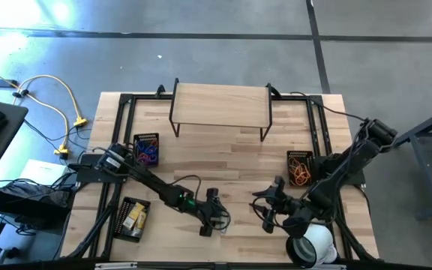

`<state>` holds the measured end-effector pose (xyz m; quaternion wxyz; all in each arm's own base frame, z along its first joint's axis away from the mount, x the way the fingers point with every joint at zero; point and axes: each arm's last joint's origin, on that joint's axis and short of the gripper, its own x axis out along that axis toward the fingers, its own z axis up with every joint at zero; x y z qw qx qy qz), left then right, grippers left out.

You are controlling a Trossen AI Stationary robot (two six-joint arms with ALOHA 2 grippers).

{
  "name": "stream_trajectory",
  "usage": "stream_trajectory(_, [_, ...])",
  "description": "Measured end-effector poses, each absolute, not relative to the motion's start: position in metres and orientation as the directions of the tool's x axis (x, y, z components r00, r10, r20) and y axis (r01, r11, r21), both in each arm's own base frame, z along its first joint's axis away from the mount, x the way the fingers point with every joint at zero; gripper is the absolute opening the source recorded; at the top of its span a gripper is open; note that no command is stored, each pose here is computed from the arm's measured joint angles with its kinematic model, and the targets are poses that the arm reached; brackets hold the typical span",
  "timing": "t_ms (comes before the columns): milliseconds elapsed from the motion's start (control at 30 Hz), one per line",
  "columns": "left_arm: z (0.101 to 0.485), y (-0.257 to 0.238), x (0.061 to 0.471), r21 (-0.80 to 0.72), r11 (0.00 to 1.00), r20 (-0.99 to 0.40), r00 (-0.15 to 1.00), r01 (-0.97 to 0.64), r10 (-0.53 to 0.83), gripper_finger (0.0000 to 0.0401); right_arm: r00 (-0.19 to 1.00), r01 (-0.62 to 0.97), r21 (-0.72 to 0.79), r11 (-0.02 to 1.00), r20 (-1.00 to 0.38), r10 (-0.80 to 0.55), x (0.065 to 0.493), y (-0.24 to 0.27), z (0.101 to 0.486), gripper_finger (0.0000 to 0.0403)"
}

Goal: Pick & Place Office Desk Supplies
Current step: Put the blue rubber band into the top right black bin

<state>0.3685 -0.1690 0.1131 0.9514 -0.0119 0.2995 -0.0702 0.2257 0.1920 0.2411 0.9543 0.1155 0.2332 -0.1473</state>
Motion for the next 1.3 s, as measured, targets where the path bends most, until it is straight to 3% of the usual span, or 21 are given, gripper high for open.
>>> stream_trajectory(167, [0.111, -0.166, 0.368, -0.068, 0.993, -0.593, 0.797, 0.092, -0.114, 0.0170, 0.837, 0.321, 0.136, 0.937, -0.503, -0.214, 0.229, 0.194, 0.234, 0.0159])
stream_trajectory(433, [0.106, -0.162, 0.368, -0.077, 0.995, -0.617, 0.781, 0.057, -0.092, 0.0012, 0.849, 0.295, 0.122, 0.948, -0.488, -0.201, 0.233, 0.197, 0.233, 0.0159])
stream_trajectory(867, [0.123, -0.162, 0.360, 0.023, 0.998, -0.618, 0.786, 0.054, -0.028, 0.0001, 0.864, 0.273, 0.124, 0.954, -0.469, -0.186, 0.235, 0.199, 0.236, 0.0159])
stream_trajectory(1300, [0.187, -0.158, 0.341, 0.120, 0.993, -0.539, 0.840, 0.007, 0.060, 0.0001, 0.879, 0.234, 0.119, 0.965, -0.451, -0.158, 0.247, 0.209, 0.224, 0.0159])
